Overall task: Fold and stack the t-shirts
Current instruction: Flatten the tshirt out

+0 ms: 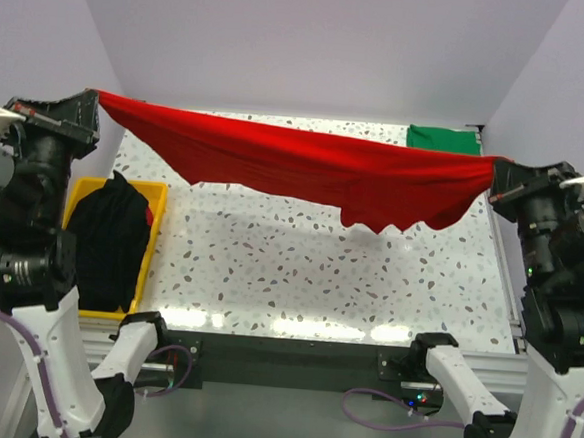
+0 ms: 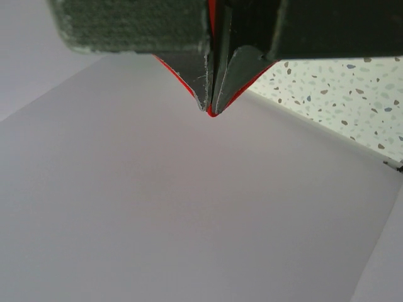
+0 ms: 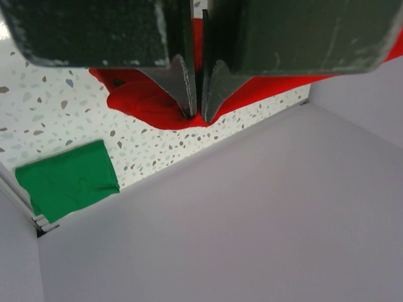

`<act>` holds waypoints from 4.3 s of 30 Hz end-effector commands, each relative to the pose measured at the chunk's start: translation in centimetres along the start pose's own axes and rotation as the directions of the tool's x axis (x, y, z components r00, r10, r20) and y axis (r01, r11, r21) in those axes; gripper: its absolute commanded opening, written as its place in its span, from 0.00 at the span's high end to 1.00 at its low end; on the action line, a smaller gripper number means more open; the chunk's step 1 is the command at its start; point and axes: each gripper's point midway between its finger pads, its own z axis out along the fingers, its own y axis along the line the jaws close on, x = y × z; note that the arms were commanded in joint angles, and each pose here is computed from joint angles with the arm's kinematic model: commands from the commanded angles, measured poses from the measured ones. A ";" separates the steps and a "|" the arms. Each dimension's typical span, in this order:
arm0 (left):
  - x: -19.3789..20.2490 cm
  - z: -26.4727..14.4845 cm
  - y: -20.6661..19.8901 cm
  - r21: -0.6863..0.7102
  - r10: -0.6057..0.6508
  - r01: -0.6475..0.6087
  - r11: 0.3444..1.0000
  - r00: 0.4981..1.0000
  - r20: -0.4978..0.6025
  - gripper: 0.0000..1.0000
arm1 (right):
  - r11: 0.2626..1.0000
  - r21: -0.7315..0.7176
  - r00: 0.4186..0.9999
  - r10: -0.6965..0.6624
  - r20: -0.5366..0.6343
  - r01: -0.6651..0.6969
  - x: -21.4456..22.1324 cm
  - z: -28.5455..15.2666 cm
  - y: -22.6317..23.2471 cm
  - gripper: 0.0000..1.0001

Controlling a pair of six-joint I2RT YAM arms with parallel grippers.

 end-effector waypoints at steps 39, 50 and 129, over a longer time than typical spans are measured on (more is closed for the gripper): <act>32.5 24.1 21.5 -0.175 -0.161 0.079 0.981 0.837 -0.524 0.69 | 0.983 0.178 0.856 0.058 -0.513 0.040 30.6 29.1 -9.6 0.70; 34.6 20.6 21.7 -0.258 -0.183 0.035 0.965 0.798 -0.574 0.33 | 0.978 0.172 0.795 0.009 -0.607 0.121 33.0 25.0 -10.1 0.41; 44.1 -2.4 25.5 -0.405 -0.195 -0.256 0.878 0.582 -0.790 0.43 | 0.989 -0.026 0.924 0.124 -0.361 -0.143 37.7 46.4 -3.5 1.00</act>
